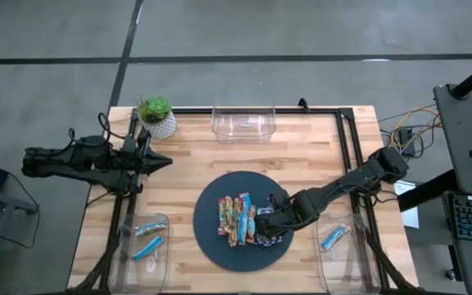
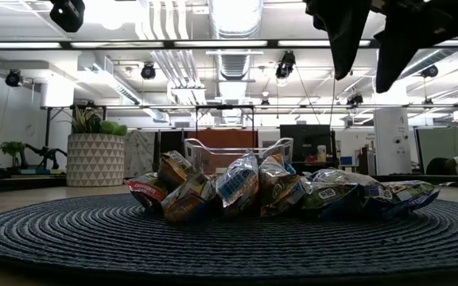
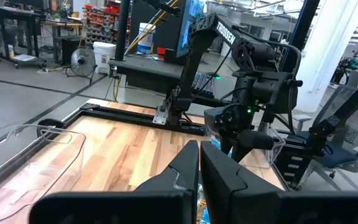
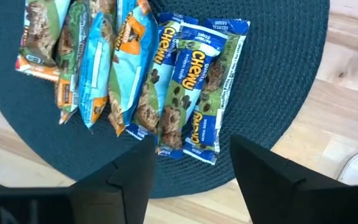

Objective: Pick and place Granola Bars by type
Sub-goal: Put the blue granola bar into the top transparent bin

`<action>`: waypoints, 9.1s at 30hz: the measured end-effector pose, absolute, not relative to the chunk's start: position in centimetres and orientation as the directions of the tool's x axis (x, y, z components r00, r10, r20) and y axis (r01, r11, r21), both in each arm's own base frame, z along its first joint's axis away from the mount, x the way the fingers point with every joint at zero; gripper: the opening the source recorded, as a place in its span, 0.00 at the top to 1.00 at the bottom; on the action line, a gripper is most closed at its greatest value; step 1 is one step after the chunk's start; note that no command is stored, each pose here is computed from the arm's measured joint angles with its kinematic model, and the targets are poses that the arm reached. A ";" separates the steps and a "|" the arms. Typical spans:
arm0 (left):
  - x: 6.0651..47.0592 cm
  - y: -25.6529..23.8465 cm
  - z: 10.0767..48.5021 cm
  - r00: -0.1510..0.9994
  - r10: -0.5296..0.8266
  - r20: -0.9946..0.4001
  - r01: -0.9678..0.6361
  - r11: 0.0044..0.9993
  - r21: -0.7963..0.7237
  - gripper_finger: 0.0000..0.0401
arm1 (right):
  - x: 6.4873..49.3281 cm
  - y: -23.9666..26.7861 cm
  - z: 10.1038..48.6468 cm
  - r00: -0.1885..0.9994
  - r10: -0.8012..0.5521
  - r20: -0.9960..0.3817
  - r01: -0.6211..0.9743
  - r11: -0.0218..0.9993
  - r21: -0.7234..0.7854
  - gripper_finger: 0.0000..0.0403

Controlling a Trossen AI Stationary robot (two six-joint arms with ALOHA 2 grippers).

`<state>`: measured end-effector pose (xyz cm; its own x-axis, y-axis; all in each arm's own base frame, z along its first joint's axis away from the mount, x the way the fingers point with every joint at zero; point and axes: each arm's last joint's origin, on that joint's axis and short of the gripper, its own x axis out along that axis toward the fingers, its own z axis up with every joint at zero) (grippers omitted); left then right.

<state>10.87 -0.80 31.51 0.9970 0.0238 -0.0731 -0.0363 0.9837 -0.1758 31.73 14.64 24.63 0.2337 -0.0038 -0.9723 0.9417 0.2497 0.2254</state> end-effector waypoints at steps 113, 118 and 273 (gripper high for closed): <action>11.2 -0.8 31.3 0.995 0.025 -0.096 -0.044 0.978 -0.202 1.00 | 32.1 14.1 23.4 0.280 -0.043 -0.959 0.942 0.202 0.266 0.50; 11.2 -0.8 31.3 0.995 0.025 -0.096 -0.044 0.978 -0.202 1.00 | 32.0 14.1 23.3 0.278 -0.044 -0.960 0.943 0.203 0.264 0.50; 10.7 -0.8 31.3 0.996 0.025 -0.090 -0.044 0.974 -0.224 1.00 | 33.5 12.9 14.1 -0.022 0.077 -0.997 0.923 0.385 0.009 0.77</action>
<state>10.74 -0.78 31.34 0.9957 0.0248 -0.0897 -0.0444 0.9736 -0.2238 33.49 12.91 14.10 -0.0223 0.0769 -0.9968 0.9228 0.3851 0.0091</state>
